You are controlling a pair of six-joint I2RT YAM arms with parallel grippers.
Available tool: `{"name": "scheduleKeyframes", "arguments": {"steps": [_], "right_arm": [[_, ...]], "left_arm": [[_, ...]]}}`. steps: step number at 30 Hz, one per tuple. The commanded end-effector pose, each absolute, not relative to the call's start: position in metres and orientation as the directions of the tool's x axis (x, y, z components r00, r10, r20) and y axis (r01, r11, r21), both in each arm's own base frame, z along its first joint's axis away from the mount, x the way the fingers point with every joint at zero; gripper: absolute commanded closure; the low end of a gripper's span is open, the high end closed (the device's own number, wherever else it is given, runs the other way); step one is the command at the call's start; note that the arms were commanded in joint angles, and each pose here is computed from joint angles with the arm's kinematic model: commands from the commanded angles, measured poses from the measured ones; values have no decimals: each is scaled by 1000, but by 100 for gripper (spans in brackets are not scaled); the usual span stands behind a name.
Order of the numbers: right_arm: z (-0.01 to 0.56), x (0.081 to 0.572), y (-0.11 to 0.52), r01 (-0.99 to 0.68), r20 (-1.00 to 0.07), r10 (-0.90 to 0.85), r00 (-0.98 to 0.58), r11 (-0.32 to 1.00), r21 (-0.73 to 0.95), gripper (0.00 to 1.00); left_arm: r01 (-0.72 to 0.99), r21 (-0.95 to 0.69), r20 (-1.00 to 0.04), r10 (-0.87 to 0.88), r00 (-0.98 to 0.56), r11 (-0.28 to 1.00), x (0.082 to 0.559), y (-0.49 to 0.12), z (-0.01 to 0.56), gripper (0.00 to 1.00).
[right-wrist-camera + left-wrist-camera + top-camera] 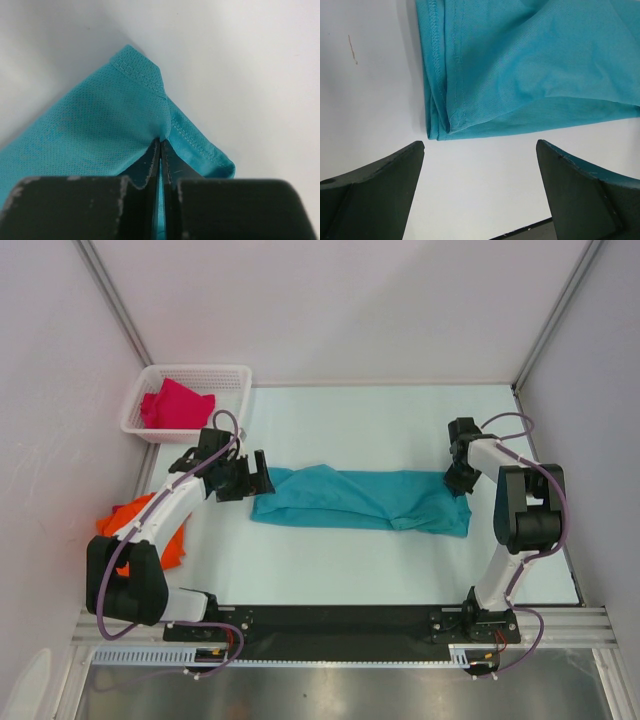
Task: Fold and stack the t-shirts
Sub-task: Fold the other side of the tshirt into a rectangle
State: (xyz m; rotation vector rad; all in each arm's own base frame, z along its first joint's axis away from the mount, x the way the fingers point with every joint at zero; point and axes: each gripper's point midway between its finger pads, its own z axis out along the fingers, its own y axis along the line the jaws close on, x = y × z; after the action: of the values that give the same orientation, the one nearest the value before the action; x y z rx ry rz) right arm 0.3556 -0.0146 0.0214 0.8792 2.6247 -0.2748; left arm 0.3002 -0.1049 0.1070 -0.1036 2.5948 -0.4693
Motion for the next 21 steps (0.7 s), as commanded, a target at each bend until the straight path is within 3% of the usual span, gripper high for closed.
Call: {"name": "scheduleKeyframes", "arguments": {"steps": [1, 21], "right_arm": [[27, 367, -20, 614, -426, 535, -730, 786, -65, 98], [74, 428, -37, 616, -513, 505, -694, 785, -62, 100]], "left_arm": [[44, -355, -486, -144, -862, 934, 306, -105, 112, 1], [39, -349, -488, -146, -861, 936, 307, -103, 113, 1]]}}
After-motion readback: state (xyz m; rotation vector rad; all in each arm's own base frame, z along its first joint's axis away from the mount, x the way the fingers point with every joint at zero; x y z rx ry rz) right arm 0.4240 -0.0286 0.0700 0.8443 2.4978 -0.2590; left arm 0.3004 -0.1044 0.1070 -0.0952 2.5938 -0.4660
